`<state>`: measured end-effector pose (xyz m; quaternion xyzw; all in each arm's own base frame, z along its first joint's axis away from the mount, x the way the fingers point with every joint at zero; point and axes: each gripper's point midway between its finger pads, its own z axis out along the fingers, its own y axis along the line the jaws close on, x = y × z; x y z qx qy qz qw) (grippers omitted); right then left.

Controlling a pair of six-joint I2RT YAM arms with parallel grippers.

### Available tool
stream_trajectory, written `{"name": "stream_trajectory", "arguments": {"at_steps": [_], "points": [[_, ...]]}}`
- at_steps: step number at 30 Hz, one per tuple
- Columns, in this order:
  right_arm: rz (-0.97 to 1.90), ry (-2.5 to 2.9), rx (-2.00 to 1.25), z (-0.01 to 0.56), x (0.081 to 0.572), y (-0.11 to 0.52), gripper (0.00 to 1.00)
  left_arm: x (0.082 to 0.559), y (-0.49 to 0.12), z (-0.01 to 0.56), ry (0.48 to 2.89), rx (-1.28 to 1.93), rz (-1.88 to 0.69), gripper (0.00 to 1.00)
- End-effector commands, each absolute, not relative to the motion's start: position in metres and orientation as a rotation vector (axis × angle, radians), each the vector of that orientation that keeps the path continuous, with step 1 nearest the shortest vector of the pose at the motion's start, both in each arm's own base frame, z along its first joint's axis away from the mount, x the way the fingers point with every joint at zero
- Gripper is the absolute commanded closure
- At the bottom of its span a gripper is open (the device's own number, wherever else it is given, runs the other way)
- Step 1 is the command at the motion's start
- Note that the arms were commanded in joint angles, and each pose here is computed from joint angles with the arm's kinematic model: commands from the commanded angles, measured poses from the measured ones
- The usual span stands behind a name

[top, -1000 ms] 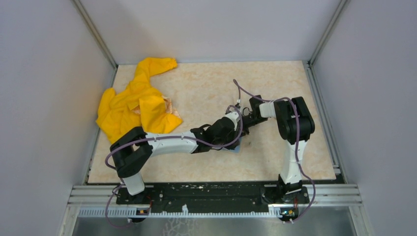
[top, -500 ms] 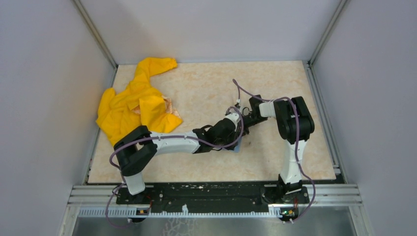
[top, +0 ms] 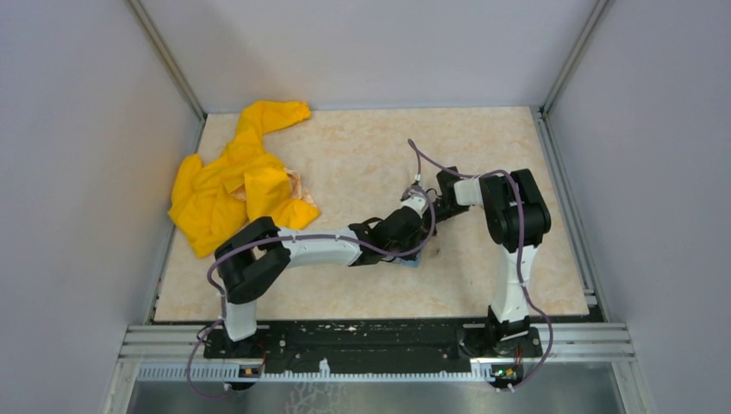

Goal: Put the credit cards into the card holder
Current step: Insert the credit card into the card holder.

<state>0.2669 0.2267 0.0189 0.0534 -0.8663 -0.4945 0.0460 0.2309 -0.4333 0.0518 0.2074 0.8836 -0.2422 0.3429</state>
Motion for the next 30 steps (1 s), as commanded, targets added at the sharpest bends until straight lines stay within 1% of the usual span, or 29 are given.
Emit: {"name": "stream_trajectory", "arguments": {"at_steps": [1,11,17,23,30], "points": [[-1.416,-2.724,0.222,0.002,0.273,0.223,0.89,0.233,-0.438,0.045,2.312,0.553,-0.584,0.79],[-1.414,-2.723,0.222,0.002,0.273,0.223,0.89,0.232,-0.438,0.036,2.346,0.565,-0.554,0.8],[-1.415,-2.724,0.225,0.002,0.274,0.223,0.89,0.237,-0.42,0.027,2.38,0.545,-0.422,0.78],[-1.414,-2.72,0.223,0.001,0.273,0.223,0.87,0.249,-0.4,0.022,2.382,0.519,-0.243,0.7],[-1.439,-2.705,0.231,0.005,0.273,0.225,0.8,0.253,-0.403,0.026,2.368,0.522,-0.235,0.6]]}}
